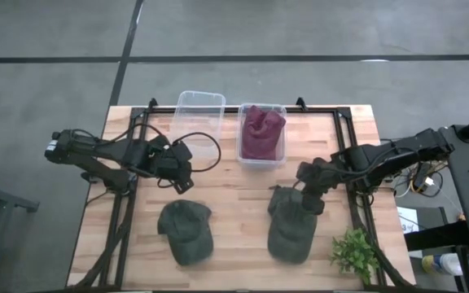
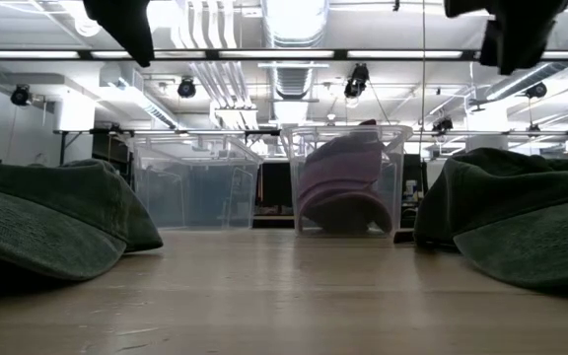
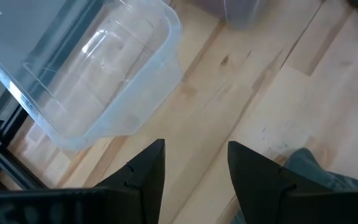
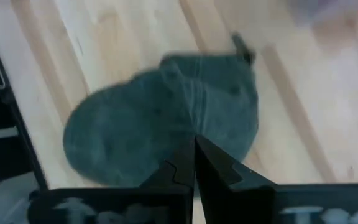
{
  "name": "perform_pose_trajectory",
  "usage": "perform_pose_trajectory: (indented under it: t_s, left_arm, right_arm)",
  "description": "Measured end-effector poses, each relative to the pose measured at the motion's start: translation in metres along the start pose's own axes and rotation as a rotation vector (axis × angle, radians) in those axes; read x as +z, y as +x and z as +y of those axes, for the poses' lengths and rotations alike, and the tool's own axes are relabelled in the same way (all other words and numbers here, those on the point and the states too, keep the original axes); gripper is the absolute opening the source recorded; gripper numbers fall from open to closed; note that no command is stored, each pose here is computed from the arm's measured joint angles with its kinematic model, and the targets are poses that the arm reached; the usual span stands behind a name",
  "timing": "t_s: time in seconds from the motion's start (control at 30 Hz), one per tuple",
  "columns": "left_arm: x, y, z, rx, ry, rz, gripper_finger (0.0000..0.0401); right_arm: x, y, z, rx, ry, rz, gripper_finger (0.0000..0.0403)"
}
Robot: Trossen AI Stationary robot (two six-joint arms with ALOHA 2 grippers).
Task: Pick & Place hat
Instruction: Put the right gray cap into the left transparent bin
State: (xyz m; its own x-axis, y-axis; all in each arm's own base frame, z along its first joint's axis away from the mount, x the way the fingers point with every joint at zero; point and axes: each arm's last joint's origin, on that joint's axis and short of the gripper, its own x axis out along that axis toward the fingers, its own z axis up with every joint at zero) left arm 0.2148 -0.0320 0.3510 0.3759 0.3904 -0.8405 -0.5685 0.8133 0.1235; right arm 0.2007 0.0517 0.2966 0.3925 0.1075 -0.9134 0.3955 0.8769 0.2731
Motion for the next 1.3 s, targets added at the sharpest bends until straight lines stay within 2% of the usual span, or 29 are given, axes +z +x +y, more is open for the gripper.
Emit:
perform_pose_trajectory:
  t_s: [0.23,0.5,0.8,0.97,1.3]
  left_arm:
    - [0.002,0.000,-0.001,0.000,0.002,-0.021,0.0167]
    - [0.002,0.000,-0.001,0.001,0.003,-0.022,0.0167]
    - [0.002,0.000,-0.001,0.002,0.012,-0.022,0.0167]
    - [0.002,0.000,-0.001,0.008,0.011,-0.027,0.0167]
    - [0.002,0.000,0.000,0.020,0.009,-0.039,0.0167]
  right_arm:
    - [-0.007,0.001,-0.004,-0.014,0.049,0.096,0.0036]
    - [-0.008,-0.001,-0.005,-0.021,0.063,0.103,0.0105]
    - [-0.019,0.018,-0.014,-0.076,0.109,0.192,0.0185]
    - [-0.025,0.028,-0.020,-0.102,0.118,0.220,0.0213]
    - [-0.019,0.038,-0.013,0.005,0.116,0.146,0.0239]
